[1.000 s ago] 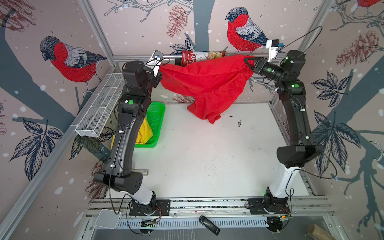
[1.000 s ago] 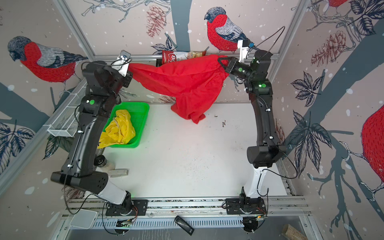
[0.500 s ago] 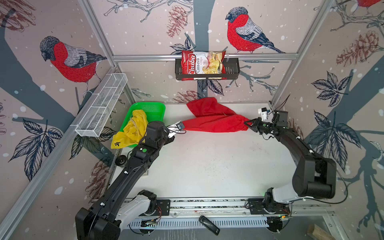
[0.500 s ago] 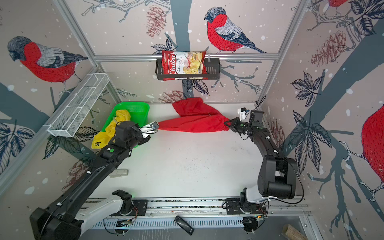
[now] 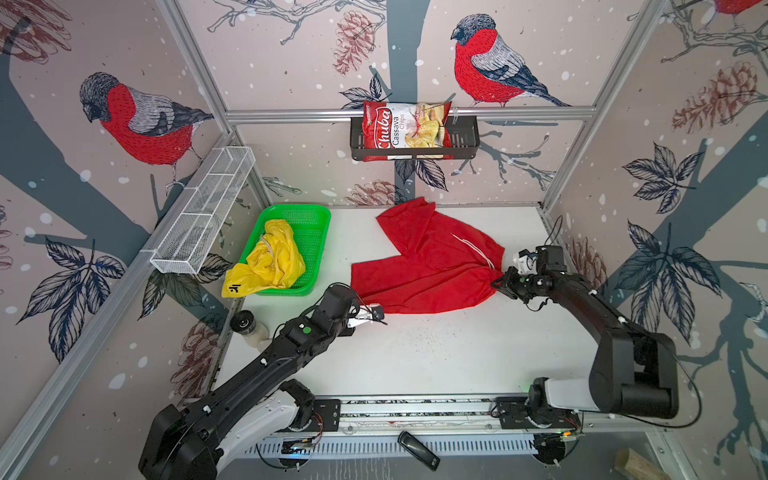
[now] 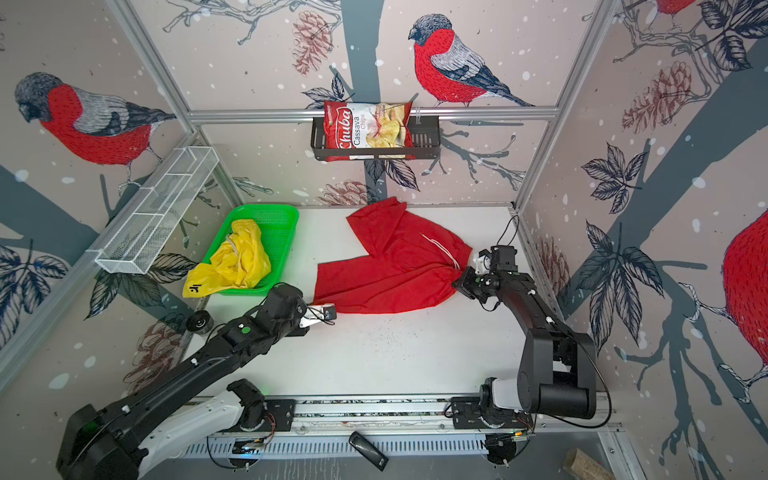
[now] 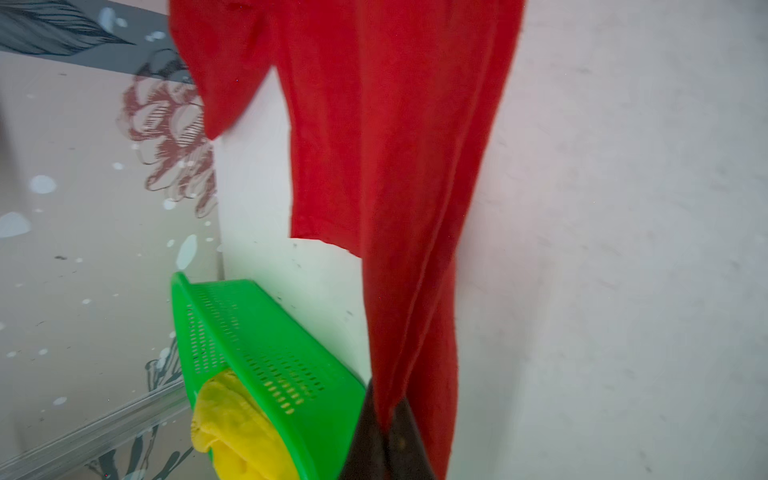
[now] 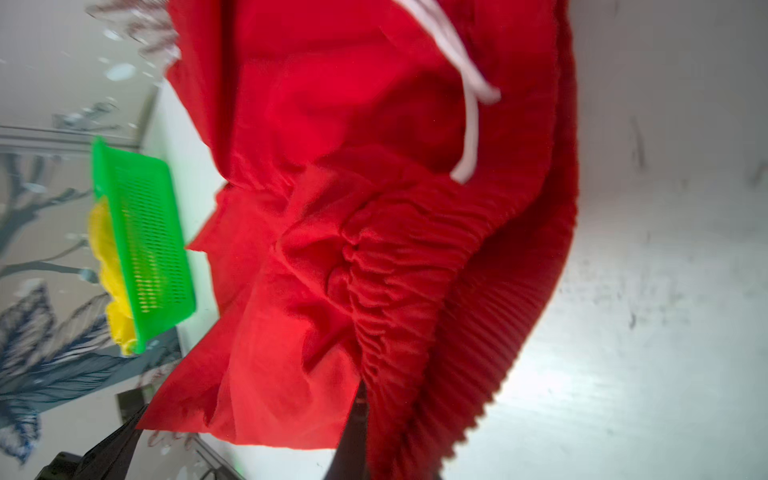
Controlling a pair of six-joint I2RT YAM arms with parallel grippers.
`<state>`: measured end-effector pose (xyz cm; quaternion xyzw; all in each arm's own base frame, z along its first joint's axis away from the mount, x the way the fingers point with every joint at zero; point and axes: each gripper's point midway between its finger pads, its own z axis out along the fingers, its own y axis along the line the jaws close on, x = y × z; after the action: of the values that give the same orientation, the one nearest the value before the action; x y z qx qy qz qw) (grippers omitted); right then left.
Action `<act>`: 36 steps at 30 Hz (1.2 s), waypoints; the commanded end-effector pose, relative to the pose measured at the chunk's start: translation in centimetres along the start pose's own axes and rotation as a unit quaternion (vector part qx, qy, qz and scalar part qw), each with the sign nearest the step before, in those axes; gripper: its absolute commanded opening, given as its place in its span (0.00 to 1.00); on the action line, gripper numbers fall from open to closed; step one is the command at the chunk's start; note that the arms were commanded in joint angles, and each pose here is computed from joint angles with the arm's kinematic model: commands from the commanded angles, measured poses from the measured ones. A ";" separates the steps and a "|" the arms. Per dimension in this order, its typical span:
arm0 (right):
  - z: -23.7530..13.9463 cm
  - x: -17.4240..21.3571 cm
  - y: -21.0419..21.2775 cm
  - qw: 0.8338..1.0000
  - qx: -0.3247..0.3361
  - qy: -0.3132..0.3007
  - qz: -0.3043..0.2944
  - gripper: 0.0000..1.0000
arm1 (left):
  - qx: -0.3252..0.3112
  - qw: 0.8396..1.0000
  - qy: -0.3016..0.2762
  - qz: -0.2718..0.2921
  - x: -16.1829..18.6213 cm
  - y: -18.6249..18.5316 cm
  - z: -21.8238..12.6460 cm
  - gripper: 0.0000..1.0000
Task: Fold and stack the shorts
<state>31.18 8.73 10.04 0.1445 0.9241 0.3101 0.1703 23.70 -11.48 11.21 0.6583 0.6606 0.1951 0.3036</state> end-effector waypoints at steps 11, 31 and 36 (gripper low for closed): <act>-7.1 -1.0 -1.7 0.973 0.215 -0.083 -0.006 0.58 | 0.044 0.992 -0.070 -0.092 -2.6 -0.7 -3.5 0.68; 3.2 3.7 -7.3 0.962 0.273 0.002 0.006 0.57 | 0.103 0.754 -0.088 -0.642 -9.7 6.8 9.1 0.55; 1.2 4.3 -9.7 0.938 0.347 0.003 0.012 0.57 | 0.120 0.727 -0.072 -0.672 -8.8 6.8 10.9 0.54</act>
<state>27.81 6.32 2.15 0.1891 0.9737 0.0528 0.1158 34.63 -20.28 8.03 0.1141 0.9312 -0.1482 0.3129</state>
